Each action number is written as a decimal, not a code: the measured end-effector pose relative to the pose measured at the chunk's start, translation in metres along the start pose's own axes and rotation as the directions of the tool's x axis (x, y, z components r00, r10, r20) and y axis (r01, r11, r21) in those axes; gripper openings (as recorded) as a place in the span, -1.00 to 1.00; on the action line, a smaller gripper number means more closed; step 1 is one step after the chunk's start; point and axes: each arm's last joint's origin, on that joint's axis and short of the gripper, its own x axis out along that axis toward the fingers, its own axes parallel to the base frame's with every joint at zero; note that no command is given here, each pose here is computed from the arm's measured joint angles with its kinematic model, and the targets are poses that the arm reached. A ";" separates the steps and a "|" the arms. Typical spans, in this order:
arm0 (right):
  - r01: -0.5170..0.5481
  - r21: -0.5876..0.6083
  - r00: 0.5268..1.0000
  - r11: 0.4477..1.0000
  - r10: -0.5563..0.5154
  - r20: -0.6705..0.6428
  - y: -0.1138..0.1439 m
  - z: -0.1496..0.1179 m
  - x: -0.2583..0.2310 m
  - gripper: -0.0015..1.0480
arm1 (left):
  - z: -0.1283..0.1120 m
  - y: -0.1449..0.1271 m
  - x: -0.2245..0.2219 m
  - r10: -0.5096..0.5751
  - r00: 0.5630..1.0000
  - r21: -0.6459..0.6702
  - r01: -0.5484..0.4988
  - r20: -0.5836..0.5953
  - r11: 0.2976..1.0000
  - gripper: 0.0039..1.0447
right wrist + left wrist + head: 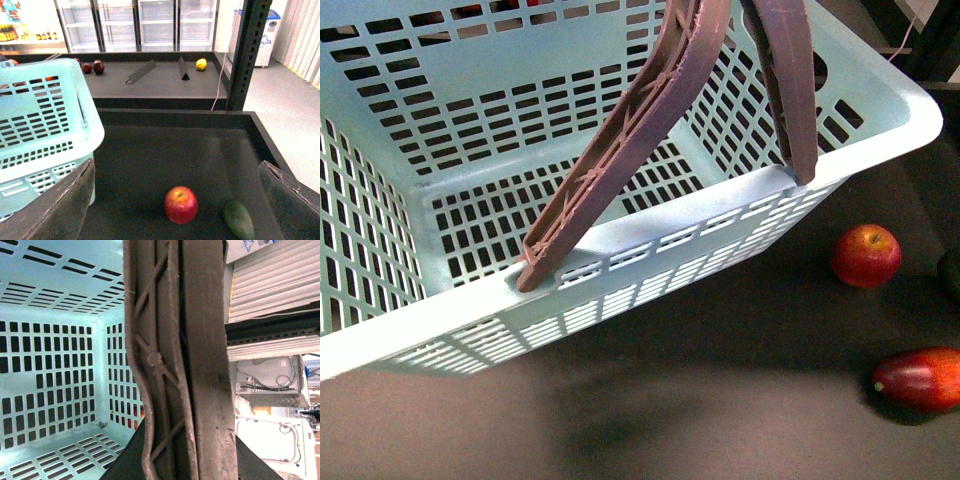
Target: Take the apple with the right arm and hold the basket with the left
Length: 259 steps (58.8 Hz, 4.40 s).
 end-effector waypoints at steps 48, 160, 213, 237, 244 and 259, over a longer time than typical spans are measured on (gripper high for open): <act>0.101 0.222 0.880 0.970 0.017 -0.475 -0.018 -0.012 0.069 0.83 | 0.000 0.000 0.000 0.000 1.000 0.013 0.000 0.002 1.000 -0.70; 0.033 -0.085 0.542 0.996 -0.089 -0.835 -0.019 -0.221 0.329 0.83 | 0.000 0.000 -0.001 0.000 1.000 0.015 0.000 0.002 1.000 -0.70; -0.028 -0.001 0.810 1.000 0.022 -0.586 -0.051 -0.056 0.256 0.53 | 0.000 0.000 -0.001 -0.001 1.000 0.015 0.001 0.002 1.000 -0.70; -0.213 0.093 0.930 0.973 0.231 -0.287 0.006 0.078 0.210 0.53 | 0.000 0.000 -0.001 -0.001 1.000 0.015 0.001 0.002 1.000 -0.70; -0.289 0.130 0.907 0.948 0.315 -0.281 0.038 0.080 0.207 0.53 | 0.000 0.000 -0.001 0.000 1.000 0.015 0.000 0.002 1.000 -0.70; -0.410 0.153 0.842 0.899 0.437 -0.316 0.097 0.066 0.196 0.53 | 0.000 0.000 -0.001 -0.001 1.000 0.015 0.001 0.002 1.000 -0.70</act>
